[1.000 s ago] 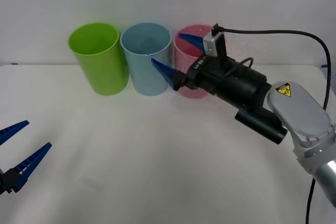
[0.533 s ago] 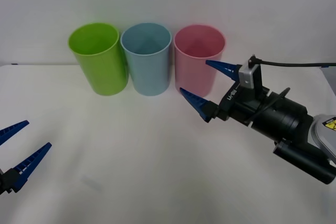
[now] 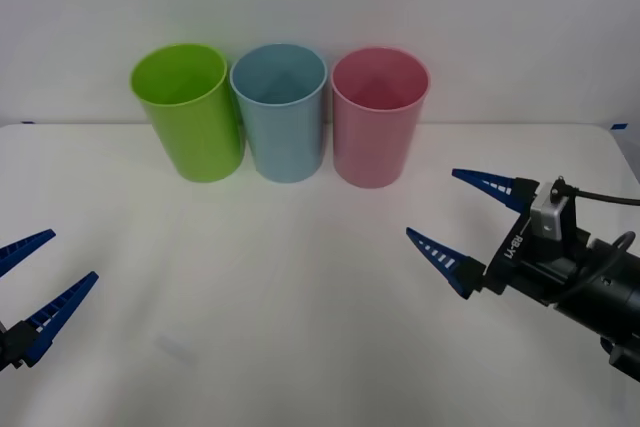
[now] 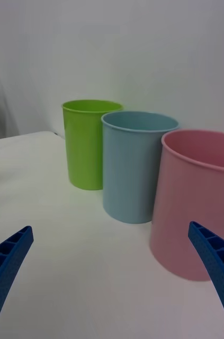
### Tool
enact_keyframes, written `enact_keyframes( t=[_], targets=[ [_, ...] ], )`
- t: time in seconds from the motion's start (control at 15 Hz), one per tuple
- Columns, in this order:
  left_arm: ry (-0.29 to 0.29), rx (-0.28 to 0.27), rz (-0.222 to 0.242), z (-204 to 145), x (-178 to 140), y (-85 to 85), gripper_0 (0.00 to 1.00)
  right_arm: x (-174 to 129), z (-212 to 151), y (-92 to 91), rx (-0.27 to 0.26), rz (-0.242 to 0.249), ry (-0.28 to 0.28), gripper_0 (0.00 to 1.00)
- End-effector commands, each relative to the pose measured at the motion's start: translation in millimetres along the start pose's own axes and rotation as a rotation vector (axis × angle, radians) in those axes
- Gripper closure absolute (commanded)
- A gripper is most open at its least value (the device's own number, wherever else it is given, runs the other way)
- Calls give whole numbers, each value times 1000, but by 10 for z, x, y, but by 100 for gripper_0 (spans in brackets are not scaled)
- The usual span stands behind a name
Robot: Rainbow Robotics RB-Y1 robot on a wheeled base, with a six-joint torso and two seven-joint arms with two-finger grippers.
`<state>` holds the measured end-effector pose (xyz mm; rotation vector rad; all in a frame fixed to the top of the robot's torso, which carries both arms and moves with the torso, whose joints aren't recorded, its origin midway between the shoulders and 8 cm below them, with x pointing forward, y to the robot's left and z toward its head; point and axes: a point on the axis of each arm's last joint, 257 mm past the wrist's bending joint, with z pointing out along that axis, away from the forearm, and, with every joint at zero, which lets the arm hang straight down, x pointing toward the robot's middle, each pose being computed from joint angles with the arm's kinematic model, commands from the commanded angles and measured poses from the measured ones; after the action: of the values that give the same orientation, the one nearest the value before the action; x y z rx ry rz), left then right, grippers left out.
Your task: Grasp the object on the table and drop it into the matching bin: aluminum can to the light blue bin, PET bottle to the pink bin.
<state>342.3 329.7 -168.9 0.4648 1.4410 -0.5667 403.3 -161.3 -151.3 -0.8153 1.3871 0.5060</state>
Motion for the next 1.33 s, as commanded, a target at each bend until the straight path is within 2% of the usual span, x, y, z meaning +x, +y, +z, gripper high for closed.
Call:
enact_keyframes(
  t=[0.07, 0.47, 0.67, 0.93, 1.33],
  targets=[
    [0, 0, 0, 0, 0, 0, 0, 151, -286, -7, 36, -15, 18, 0],
    [0, 0, 0, 0, 0, 0, 0, 275, -785, -58, 144, -21, 7, 0],
    [0, 0, 0, 0, 0, 0, 0, 342, -983, -80, 184, 16, 4, 0],
    [0, 0, 0, 0, 0, 0, 0, 520, -1200, -116, 164, 54, -5, 0],
    [0, 0, 0, 0, 0, 0, 0, 711, -1488, -160, 143, 79, 13, 0]
  ],
)
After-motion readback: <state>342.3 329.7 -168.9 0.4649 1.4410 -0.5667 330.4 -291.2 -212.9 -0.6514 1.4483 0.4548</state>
